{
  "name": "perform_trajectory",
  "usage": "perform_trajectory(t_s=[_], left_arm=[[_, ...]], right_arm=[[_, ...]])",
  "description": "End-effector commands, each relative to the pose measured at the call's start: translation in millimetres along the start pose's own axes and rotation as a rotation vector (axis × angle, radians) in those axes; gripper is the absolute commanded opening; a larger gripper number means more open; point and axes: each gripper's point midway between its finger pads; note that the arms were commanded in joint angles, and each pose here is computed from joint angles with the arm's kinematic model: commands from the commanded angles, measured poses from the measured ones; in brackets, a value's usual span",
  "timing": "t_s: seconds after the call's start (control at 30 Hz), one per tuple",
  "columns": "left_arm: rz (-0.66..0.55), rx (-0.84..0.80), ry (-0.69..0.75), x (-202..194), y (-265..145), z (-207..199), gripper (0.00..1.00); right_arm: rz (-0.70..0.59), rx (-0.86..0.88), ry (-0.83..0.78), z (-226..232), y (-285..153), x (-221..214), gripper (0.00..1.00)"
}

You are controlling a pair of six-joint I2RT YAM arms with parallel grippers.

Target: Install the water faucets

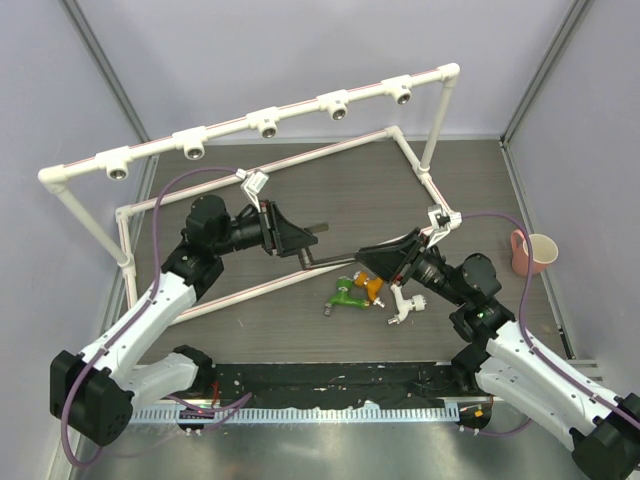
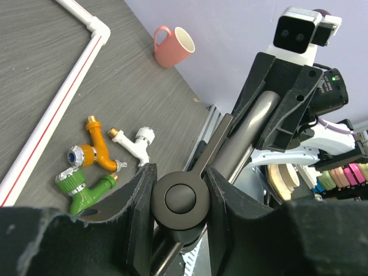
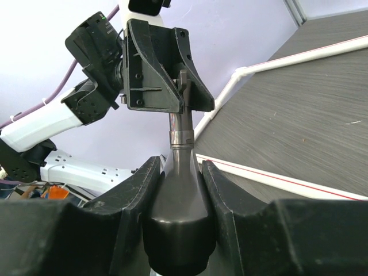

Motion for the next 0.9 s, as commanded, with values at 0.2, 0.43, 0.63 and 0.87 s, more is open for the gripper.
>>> perform_trajectory(t_s=[0.2, 0.43, 0.63, 0.87], left_arm=[[-0.052, -0.093, 0.080, 24, -16, -29, 0.00], [-0.013, 0.010, 0.189, 35, -25, -24, 0.00], [0.031, 0.050, 0.266, 41, -30, -22, 0.00], [0.079, 0.115, 0.303, 35, -35, -12, 0.00]], right_arm=[[-0.026, -0.002, -0.065, 16, 3, 17, 0.20], [0.004, -0.198, -0.212, 3, -9, 30, 0.74], [0.052, -0.317, -0.360, 1, -20, 45, 0.82], [0.212, -0.296, -0.501, 22, -9, 51, 0.83]])
Point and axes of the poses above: each gripper's point midway between its finger pads, its own y axis out along the fingers, its own z axis along the line the jaws close on, x = y × z, and after that the axes turned 13 degrees about y, right-handed
